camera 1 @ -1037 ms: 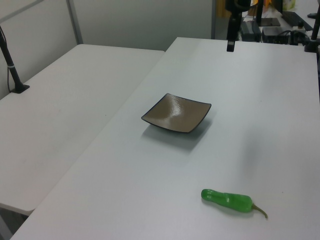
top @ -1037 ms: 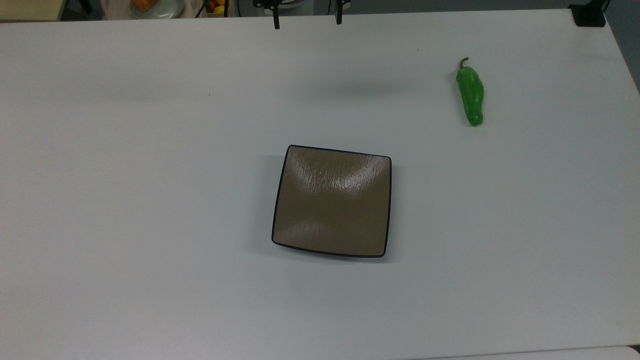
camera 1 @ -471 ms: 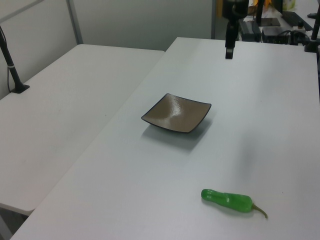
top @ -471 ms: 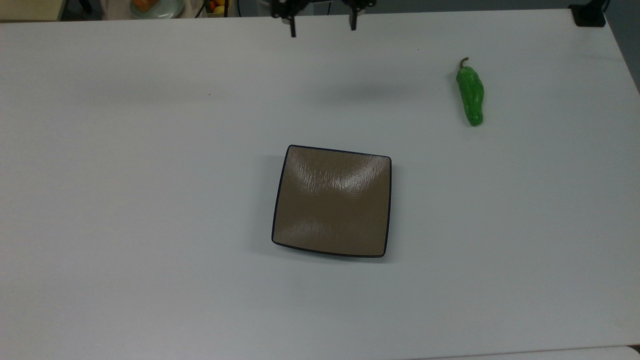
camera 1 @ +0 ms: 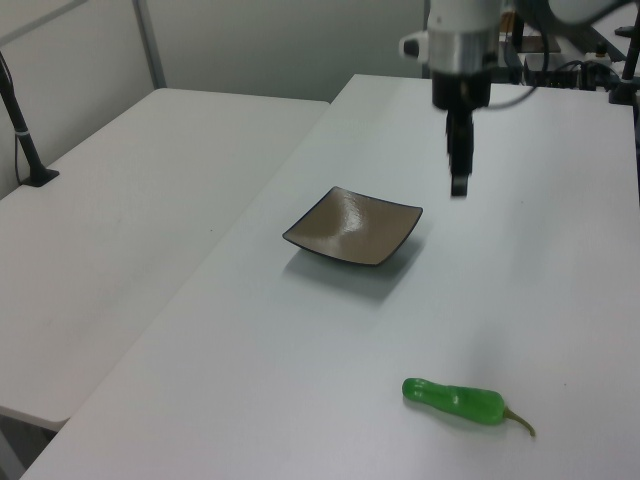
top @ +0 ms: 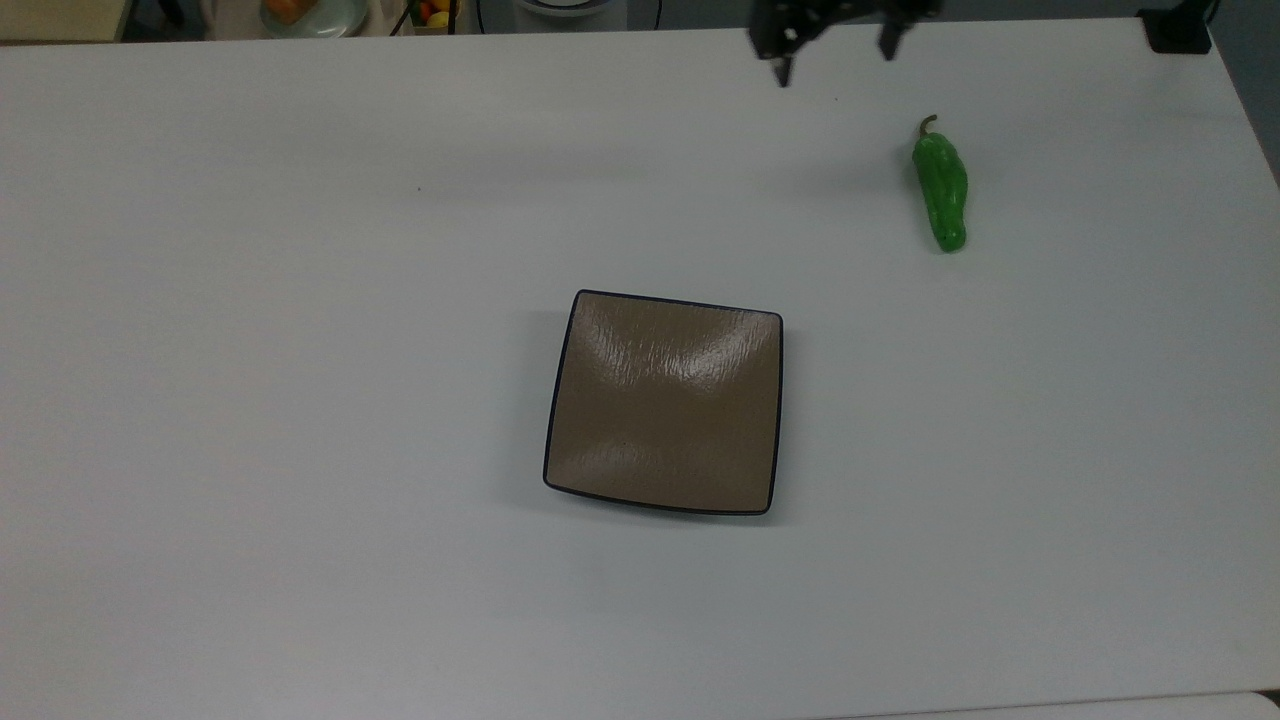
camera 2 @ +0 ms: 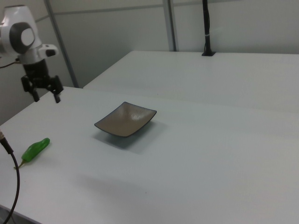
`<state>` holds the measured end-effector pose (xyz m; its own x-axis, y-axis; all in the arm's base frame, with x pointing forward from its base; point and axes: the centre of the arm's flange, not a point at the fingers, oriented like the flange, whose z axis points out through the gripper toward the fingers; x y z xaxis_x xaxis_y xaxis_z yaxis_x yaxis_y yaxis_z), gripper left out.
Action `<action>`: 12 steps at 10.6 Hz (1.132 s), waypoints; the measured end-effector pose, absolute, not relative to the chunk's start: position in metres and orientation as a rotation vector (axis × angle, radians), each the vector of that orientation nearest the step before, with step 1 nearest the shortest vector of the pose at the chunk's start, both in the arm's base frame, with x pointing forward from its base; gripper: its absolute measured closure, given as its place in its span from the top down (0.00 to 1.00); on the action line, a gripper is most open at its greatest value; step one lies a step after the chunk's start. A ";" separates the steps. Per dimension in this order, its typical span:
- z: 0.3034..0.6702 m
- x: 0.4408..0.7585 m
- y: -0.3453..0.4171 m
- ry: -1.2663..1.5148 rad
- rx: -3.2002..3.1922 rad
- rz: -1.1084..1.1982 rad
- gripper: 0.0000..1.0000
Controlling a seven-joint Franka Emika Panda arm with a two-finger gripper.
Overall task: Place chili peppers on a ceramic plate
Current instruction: 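Move the open gripper toward the green chili pepper, then lower the gripper onto the green chili pepper and close on it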
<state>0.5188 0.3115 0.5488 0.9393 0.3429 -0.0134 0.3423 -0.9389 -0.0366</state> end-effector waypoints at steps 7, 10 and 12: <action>0.430 0.489 0.443 -0.426 -3.057 0.097 1.00; 0.380 0.480 0.469 -0.380 -3.097 0.132 1.00; 0.344 0.476 0.477 -0.390 -3.138 0.169 1.00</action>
